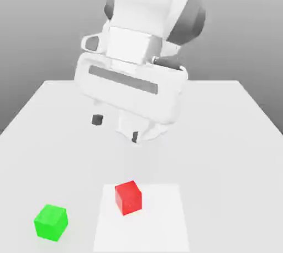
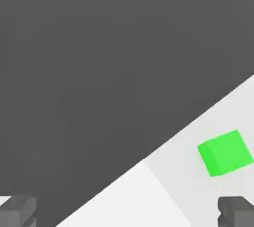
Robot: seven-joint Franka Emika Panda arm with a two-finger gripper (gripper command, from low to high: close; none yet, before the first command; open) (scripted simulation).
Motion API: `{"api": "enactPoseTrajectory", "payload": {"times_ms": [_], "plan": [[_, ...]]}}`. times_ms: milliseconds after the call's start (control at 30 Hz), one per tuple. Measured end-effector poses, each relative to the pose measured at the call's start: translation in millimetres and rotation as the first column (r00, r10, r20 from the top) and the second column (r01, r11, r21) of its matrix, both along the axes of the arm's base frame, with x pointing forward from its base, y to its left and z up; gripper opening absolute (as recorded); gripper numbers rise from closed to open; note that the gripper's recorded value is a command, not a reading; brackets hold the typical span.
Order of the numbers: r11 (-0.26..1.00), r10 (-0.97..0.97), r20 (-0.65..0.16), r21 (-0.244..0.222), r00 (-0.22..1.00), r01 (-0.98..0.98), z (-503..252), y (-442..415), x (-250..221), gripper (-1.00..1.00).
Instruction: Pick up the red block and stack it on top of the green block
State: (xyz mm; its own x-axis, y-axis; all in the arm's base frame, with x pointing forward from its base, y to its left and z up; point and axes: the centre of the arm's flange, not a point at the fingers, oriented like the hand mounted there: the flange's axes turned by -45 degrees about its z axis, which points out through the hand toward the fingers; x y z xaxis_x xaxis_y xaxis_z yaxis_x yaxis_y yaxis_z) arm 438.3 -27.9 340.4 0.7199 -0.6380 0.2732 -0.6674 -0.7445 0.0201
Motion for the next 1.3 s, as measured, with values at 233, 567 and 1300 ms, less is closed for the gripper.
{"api": "enactPoseTrajectory", "payload": {"times_ms": [233, 567, 1300], "plan": [[0.970, -0.208, -0.107, 0.108, 0.972, 0.219, -83.6, -8.9, -31.2, 0.00], [0.899, -0.355, -0.178, 0.205, 0.918, 0.387, -132.4, 0.6, -55.9, 0.00], [0.895, -0.364, -0.187, 0.199, 0.912, 0.398, -197.1, -3.6, -62.3, -1.00]]}}
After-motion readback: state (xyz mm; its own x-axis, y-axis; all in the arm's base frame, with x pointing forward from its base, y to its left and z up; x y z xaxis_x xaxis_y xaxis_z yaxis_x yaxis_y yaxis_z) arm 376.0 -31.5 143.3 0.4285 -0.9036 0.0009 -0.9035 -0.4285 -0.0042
